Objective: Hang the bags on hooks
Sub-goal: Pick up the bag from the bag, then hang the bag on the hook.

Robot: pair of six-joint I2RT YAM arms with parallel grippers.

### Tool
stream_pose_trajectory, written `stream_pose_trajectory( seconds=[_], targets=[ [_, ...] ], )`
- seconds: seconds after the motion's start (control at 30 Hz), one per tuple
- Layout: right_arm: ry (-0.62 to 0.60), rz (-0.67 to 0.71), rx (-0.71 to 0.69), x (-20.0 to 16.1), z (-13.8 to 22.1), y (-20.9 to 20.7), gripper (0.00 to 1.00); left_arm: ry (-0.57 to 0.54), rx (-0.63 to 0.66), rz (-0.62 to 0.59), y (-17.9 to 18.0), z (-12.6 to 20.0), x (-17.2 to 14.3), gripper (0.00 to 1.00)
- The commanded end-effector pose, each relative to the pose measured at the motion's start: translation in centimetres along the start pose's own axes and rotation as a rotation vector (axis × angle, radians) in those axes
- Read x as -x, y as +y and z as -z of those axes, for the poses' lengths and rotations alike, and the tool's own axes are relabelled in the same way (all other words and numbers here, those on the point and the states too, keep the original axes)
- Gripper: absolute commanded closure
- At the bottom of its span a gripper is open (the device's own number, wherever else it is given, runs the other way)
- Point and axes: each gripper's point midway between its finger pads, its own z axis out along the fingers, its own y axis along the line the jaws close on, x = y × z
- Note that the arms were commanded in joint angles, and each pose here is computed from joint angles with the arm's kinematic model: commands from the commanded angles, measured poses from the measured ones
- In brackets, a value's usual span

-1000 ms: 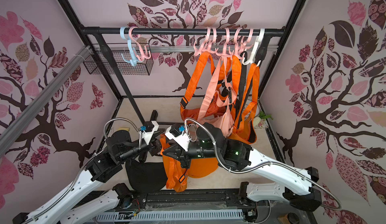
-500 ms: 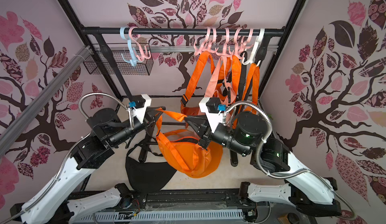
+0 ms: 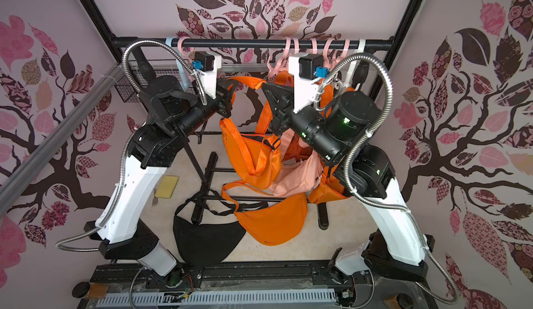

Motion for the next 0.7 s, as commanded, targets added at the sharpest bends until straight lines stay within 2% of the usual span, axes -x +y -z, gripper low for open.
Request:
stream_pose_trajectory(
  seconds=[0.0,0.17,0.33,0.67],
  targets=[
    [-0.119,-0.039,0.013,4.3,0.7,-1.7,1.0,0.037,0.063,0.01,1.7,-1.0,-0.6,1.0],
    [-0.139,-0.151,-0.008,4.3,-0.7,-7.0,1.0,0.051,0.067,-0.028,1.7,-3.2,-1.9,1.0],
    [-0.122,-0.163,0.029,3.4,-2.5,-7.0,1.0,0.066,0.092,-0.057,2.2,-4.9,-3.4,1.0],
    [-0.081,-0.222,-0.099,-1.0,-4.1,-10.0,1.0,0.172,0.09,-0.086,2.1,-7.7,-8.3,1.0]
  ],
)
